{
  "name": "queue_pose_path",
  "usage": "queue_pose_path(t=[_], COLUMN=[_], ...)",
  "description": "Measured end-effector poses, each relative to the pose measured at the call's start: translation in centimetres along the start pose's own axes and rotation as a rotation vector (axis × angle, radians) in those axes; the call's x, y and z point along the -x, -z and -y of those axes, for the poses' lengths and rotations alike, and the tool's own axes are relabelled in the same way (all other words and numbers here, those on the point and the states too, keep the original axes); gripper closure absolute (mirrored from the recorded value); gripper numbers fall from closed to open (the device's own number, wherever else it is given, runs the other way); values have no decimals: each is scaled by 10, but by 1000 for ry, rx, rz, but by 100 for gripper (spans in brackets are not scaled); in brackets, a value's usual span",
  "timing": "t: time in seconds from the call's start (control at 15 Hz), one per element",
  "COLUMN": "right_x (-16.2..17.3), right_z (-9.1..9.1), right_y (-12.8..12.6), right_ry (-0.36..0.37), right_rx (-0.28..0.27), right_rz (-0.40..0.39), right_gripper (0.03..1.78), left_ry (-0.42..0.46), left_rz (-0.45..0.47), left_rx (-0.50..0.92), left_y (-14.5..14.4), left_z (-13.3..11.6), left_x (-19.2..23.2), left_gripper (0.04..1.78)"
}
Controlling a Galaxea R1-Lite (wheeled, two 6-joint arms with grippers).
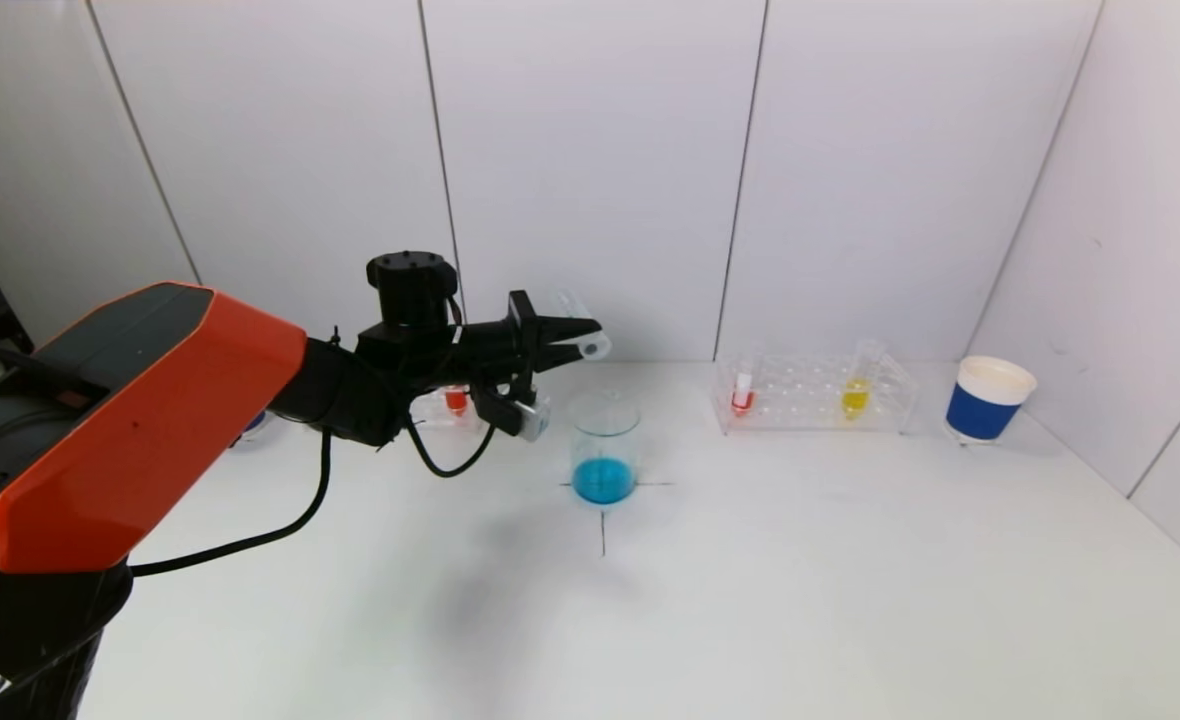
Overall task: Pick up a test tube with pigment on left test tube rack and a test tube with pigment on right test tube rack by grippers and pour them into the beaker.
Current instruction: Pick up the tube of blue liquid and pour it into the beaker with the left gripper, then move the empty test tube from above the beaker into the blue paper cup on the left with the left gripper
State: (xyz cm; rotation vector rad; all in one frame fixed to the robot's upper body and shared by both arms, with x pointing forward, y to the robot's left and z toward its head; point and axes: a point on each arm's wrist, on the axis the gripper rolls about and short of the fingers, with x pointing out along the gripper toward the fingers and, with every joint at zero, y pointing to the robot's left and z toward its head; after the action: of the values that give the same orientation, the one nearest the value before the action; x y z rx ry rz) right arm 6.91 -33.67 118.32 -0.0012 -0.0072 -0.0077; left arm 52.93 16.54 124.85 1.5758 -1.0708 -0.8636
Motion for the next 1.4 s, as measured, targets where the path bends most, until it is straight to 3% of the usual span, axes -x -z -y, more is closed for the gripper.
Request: queue_pose_path(t=[0.27, 0.53, 0.93, 1.4], right_x=[0, 0, 0, 0], right_z=[0, 0, 0, 0], right_y=[0, 0, 0, 0], right_ry=[0, 0, 0, 0], right_rx=[0, 0, 0, 0], right_rz=[0, 0, 0, 0], right_gripper=[4, 4, 4, 4], left_ry=[3, 20, 78, -120], left_rz=[-9, -86, -346, -735], left_rx=[7, 78, 439, 769], left_y=[-1, -2, -6, -7], left_z=[-1, -10, -40, -94], left_x=[1, 7, 25, 48], left_gripper=[139, 139, 139, 139])
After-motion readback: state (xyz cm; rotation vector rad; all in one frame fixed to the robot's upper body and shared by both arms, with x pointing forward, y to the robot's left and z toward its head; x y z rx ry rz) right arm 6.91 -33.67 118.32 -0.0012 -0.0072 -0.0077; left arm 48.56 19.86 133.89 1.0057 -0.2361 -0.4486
